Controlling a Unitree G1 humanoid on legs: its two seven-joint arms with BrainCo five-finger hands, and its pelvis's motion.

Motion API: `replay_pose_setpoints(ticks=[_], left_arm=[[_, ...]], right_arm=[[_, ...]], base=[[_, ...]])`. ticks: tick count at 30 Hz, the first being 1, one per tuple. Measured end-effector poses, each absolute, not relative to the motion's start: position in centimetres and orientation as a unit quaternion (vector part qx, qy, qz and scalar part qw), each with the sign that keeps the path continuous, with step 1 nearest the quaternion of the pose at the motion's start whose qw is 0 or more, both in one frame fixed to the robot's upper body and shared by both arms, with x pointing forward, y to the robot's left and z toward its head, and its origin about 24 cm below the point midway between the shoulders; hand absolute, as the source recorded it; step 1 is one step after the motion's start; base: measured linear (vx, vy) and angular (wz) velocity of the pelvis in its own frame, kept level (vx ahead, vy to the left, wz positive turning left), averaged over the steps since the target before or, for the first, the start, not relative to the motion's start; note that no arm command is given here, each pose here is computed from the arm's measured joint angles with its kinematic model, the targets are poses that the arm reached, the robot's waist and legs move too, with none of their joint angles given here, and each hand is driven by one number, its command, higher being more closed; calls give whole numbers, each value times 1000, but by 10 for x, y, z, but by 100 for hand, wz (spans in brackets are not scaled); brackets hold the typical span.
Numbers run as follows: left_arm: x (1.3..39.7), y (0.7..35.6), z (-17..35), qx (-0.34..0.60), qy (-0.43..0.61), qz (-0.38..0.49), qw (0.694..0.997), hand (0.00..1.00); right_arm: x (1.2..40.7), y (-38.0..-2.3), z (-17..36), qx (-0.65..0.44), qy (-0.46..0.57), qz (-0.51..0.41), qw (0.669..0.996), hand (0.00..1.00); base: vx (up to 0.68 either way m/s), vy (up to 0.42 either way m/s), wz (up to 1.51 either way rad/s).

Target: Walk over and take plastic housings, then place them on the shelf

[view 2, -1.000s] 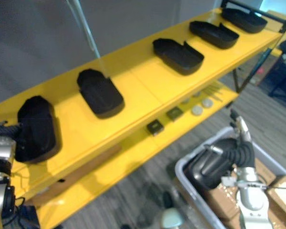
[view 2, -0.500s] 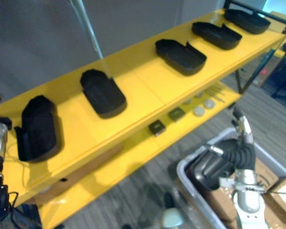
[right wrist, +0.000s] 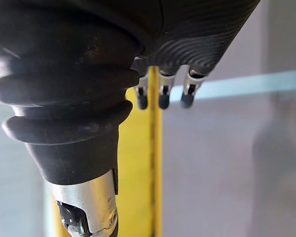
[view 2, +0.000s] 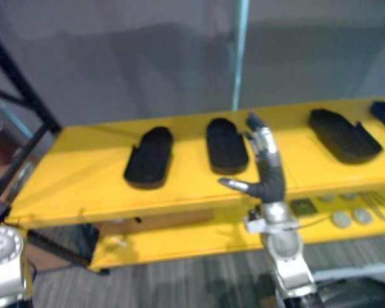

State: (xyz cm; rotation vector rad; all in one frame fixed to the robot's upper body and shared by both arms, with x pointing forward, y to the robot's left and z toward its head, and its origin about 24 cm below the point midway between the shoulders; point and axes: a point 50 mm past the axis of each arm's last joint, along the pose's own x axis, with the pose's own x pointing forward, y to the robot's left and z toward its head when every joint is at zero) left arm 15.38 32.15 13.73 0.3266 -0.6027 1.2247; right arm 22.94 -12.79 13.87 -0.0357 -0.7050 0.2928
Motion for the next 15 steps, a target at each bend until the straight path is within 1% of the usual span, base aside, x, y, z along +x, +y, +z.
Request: replay_pose_setpoints(ticks=[1, 3, 4, 6, 8, 10, 12, 15], left_arm=[[151, 322, 129, 149, -257, 567, 769, 0], [136, 318, 88, 147, -162, 564, 796, 0], [132, 315, 78, 146, -136, 560, 804, 0], [118, 306, 40, 144, -42, 533, 833, 0], [111, 300, 12, 139, 25, 514, 846, 0], [101, 294, -15, 130, 91, 498, 853, 0], [91, 281, -48, 111, 169, 465, 862, 0], [81, 264, -76, 98, 239, 419, 870, 0]], right_arm=[[230, -122, 138, -18, -342, 155, 927, 0], [231, -101, 133, -14, -329, 190, 925, 0], [232, -98, 131, -13, -324, 196, 926, 0], [237, -90, 120, -18, -297, 205, 932, 0], [241, -86, 118, -19, -290, 209, 934, 0], [247, -78, 116, -22, -278, 223, 934, 0], [252, -68, 107, -27, -252, 239, 937, 0], [258, -58, 98, -36, -226, 257, 939, 0]], base=[[-55, -1, 54], [-4, 11, 38], [14, 12, 31], [22, 36, 34], [42, 43, 26], [47, 11, 22], [72, 28, 18], [58, 24, 7]])
